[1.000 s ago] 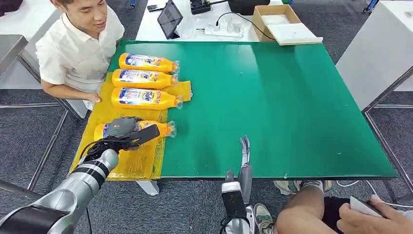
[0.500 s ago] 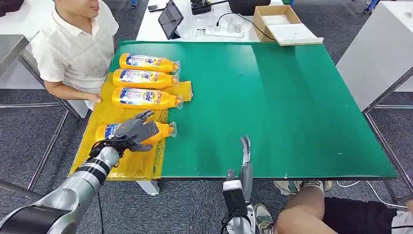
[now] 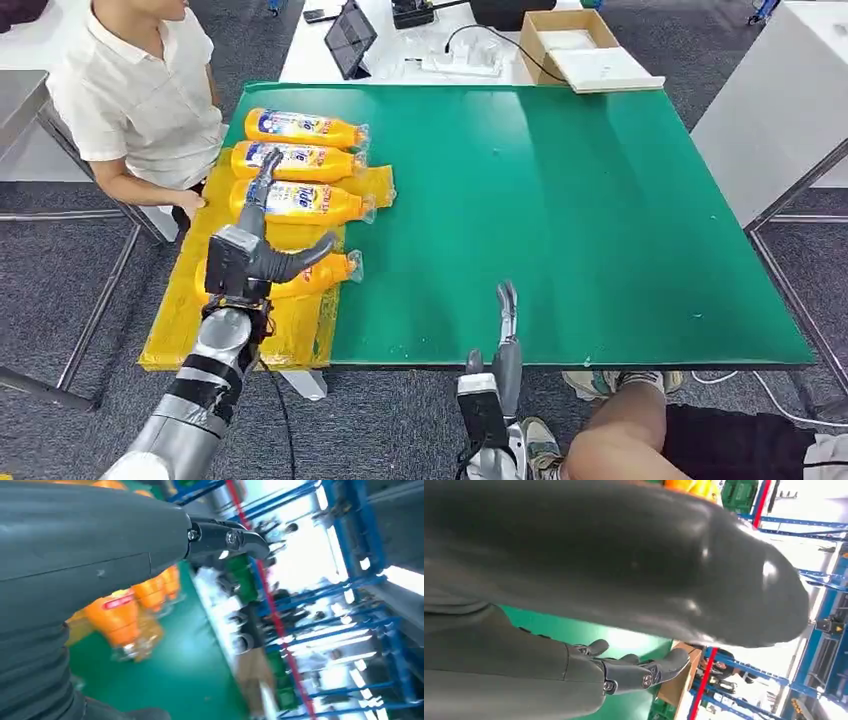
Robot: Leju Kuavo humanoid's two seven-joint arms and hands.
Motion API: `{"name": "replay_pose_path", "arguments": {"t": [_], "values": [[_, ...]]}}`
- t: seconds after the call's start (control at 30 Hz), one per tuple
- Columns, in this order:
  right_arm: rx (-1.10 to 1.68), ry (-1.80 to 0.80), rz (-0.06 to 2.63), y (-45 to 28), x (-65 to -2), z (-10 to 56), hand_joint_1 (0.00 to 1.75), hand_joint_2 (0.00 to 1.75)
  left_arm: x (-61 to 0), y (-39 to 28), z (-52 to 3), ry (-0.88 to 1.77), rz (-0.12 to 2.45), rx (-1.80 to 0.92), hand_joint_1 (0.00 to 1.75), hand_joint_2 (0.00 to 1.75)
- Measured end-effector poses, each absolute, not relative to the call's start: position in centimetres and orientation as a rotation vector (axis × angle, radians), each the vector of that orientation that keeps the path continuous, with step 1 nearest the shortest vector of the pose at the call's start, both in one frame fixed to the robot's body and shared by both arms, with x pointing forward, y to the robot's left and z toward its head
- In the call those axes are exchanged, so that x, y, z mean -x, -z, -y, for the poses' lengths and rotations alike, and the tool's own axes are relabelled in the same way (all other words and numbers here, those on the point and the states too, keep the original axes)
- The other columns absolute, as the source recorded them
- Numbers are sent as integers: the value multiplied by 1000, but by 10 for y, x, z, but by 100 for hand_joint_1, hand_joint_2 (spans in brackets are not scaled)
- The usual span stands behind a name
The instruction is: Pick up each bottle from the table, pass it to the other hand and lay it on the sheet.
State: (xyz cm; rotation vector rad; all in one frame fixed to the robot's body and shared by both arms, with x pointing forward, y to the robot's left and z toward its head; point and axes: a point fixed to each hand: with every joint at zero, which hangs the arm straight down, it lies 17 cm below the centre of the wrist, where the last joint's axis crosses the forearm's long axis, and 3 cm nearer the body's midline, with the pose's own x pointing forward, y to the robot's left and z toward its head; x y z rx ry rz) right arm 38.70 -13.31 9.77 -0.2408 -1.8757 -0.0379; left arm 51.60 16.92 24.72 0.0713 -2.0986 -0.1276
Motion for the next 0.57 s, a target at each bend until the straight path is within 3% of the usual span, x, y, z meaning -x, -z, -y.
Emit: {"name": "replay_pose_path", "arguments": {"t": [0.2,0.23,0.57], "values": [[231,49,1874,-98,-385,133,0,0,-487,-284,-175,-20,2210,48,0,175],[217,62,1875,-100,-384,133,0,175,-481,-287,-173,-41,2212,83,0,175],[305,7,2060,-160,-370,132,0,175,-424,-208,-142,-172,2005,159,0,175]]}}
